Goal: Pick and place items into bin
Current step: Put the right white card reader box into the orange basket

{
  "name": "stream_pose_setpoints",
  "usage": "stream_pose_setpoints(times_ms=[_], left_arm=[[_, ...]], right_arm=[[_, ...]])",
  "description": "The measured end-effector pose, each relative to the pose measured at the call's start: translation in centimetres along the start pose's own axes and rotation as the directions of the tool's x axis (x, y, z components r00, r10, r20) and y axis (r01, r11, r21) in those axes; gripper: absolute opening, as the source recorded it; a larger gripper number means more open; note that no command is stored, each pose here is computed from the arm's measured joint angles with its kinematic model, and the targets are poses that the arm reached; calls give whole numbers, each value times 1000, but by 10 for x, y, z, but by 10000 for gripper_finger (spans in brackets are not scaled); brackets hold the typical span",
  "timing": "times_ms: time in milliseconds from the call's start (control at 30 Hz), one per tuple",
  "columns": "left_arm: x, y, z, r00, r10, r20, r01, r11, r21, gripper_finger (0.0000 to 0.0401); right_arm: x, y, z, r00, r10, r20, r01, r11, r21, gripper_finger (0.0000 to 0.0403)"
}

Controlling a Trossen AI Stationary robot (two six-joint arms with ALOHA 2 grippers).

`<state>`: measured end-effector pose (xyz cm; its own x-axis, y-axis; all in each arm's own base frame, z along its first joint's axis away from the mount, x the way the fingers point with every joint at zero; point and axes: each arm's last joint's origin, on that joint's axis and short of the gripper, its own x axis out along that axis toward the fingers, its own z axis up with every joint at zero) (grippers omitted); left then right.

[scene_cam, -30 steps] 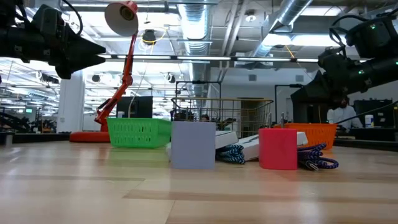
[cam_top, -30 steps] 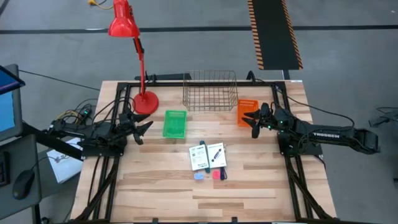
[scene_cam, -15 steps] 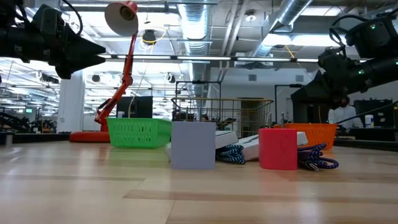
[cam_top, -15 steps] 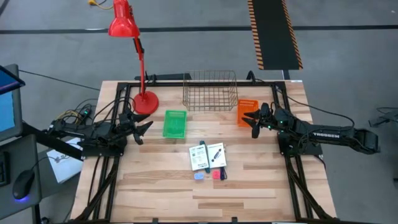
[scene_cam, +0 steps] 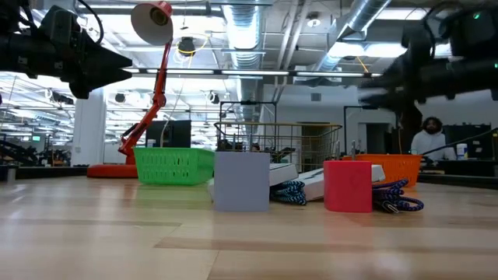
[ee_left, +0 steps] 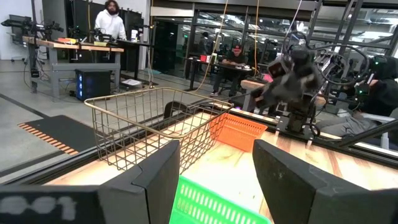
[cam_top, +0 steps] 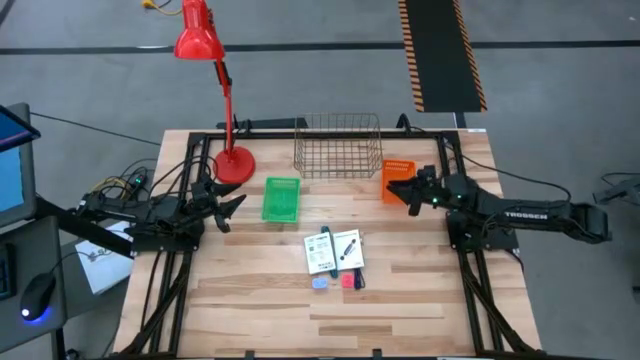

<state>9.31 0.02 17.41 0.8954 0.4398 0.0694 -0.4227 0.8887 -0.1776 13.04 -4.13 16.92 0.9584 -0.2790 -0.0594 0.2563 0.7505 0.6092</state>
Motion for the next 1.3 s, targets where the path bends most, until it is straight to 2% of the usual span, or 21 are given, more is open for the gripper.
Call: stream_pose_setpoints(times_ms=[100, 200, 400, 667, 733, 833, 1000, 1133, 1300], left_arm=[[0, 0, 0, 1000, 0, 0, 0, 1000, 0, 192], [0, 0, 0, 1000, 0, 0, 0, 1000, 1, 192], [0, 0, 0, 1000, 0, 0, 0, 1000, 0, 192], [0, 0, 0, 1000, 0, 0, 0, 1000, 0, 192], [0, 0, 0, 1000, 0, 0, 0, 1000, 1, 192], [0, 0, 0, 1000, 0, 0, 0, 1000, 0, 192], [0, 0, 0, 1000, 0, 0, 0, 1000, 1, 192], [0, 0, 0, 1000, 0, 0, 0, 1000, 0, 192], [0, 0, 0, 1000, 0, 0, 0, 1000, 0, 192]], right_arm=[[0, 7, 6, 996, 66, 68, -74, 989, 129, 130], [-1, 11, 11, 987, 109, 115, -135, 959, 250, 129], [-1, 11, 12, 987, 94, 132, -143, 888, 436, 129], [0, 7, 7, 996, 45, 80, -77, 887, 455, 128], [0, 8, 5, 997, 49, 64, -74, 864, 498, 127], [0, 11, 3, 996, 85, 37, -91, 831, 549, 127], [-1, 22, -2, 985, 170, 2, -142, 815, 563, 127], [1, 37, -7, 975, 207, -82, -129, 825, 550, 127], [11, 59, -11, 974, 117, -193, -14, 886, 464, 127]])
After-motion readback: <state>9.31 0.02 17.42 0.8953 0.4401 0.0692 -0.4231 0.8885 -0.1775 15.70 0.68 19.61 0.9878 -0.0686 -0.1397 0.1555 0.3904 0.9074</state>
